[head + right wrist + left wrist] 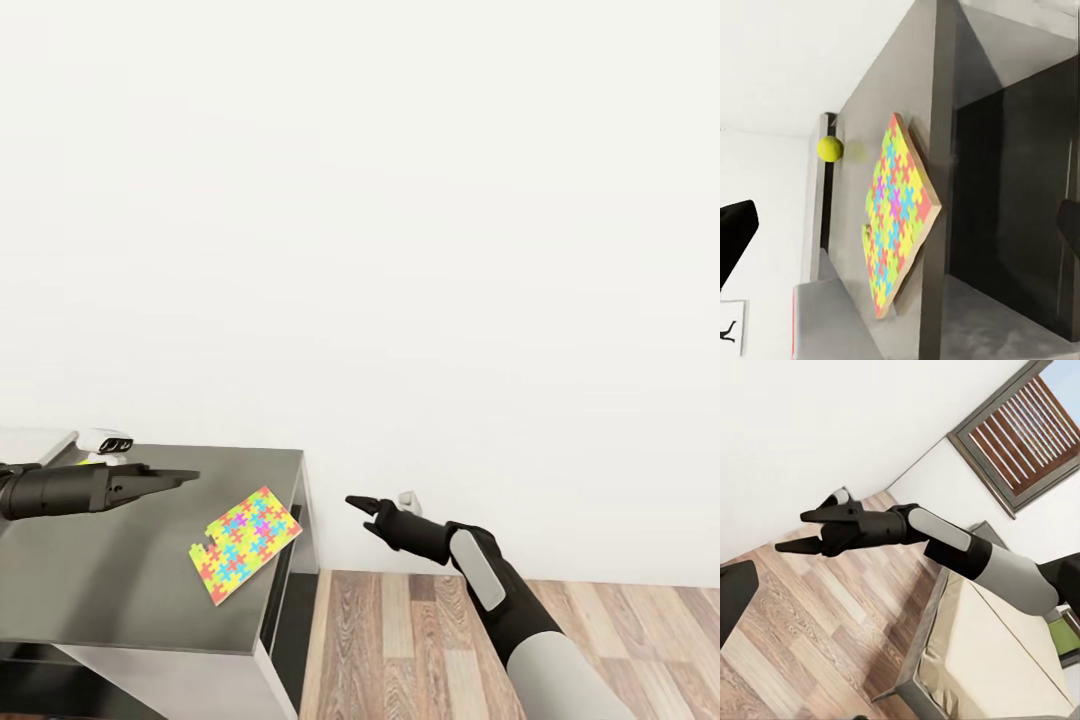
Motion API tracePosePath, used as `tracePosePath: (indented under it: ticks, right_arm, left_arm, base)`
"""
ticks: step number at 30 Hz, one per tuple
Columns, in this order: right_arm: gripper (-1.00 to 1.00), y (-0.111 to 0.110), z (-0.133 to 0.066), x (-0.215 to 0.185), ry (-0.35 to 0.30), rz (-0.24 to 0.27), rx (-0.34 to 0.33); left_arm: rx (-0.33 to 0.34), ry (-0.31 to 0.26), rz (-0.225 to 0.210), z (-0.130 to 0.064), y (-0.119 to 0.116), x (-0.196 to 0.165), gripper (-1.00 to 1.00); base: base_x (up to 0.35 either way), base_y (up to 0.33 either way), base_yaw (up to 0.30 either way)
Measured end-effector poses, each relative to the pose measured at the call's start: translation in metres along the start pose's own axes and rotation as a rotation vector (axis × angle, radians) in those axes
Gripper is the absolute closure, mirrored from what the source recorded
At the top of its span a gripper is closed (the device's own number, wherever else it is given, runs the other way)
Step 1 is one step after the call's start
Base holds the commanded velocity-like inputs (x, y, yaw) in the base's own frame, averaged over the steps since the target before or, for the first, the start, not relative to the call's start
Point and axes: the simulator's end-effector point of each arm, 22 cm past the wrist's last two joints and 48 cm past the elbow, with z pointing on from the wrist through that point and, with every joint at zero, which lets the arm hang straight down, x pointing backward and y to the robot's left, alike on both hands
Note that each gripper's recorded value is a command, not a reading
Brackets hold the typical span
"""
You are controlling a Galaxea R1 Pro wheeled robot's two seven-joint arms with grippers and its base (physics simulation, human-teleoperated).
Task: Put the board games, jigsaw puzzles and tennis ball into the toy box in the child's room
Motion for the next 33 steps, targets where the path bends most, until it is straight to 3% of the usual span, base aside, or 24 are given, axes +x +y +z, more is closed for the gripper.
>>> tracePosePath:
  ticks: [21,33]
  right_arm:
    - [-1.0,-0.01,-0.005,-0.006,-0.022,0.019,0.01]
    - [-1.0,-0.029,-0.004,0.003,0.0,0.062,0.04]
  left_arm:
    - [0.0,0.0,0.001,0.0,0.0,0.0,-1.0]
    - [0.0,0.0,0.0,0.0,0.0,0.0,-1.0]
  base:
    - [0.0,0.089,0.0]
    - [0.0,0.129,0.0]
